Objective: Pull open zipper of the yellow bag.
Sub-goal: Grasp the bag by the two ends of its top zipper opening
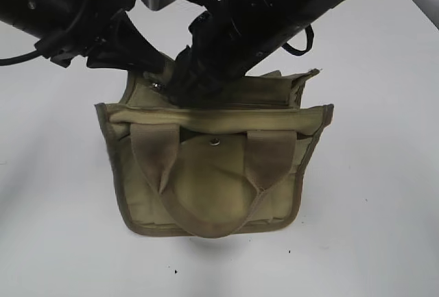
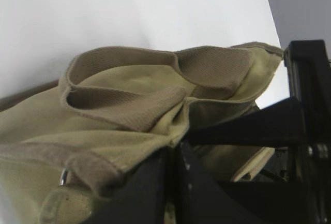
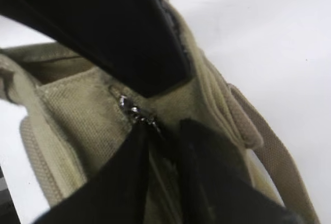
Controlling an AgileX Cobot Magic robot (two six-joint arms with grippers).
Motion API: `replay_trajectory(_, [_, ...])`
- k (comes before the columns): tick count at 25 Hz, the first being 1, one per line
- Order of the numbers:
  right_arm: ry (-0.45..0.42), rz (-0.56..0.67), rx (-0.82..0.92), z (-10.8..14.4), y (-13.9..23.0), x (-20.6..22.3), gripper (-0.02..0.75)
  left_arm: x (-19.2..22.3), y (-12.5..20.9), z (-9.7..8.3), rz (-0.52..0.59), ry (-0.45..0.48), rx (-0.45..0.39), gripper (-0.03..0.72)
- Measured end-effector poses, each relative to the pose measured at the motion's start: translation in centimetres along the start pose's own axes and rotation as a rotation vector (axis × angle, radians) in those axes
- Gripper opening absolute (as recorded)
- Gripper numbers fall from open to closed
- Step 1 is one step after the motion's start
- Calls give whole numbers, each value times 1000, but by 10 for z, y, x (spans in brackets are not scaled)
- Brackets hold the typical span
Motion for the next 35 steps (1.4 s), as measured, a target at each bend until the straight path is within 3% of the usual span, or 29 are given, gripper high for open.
replay_trajectory(4, [-1, 46, -34, 0, 7, 0, 36, 0, 1, 0, 4, 3, 0, 3])
replay_trajectory(6, [-1, 74, -52, 1, 12, 0, 2, 0, 1, -1, 5, 7, -2, 3])
replay_trajectory(17, [86, 111, -123, -1, 12, -43, 2, -1, -2, -6, -2, 27, -7, 2])
replay_trajectory(22, [170, 224, -117, -13, 29, -57, 2, -2, 0, -3, 11, 1, 20, 2])
replay_trajectory(35, [304, 420, 262, -90, 80, -98, 2, -3, 1, -2, 15, -8, 30, 1])
Point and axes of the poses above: a point on each arm's last joint axis where the gripper is mounted, x pointing out along that axis toward the gripper, z along the wrist's bending axis when the last joint is at zero, y = z × x, the point moved 7 cm from there along x, pointing out along that axis toward the gripper, and after that the axes turned 15 degrees about x, right-handed, at the moved point
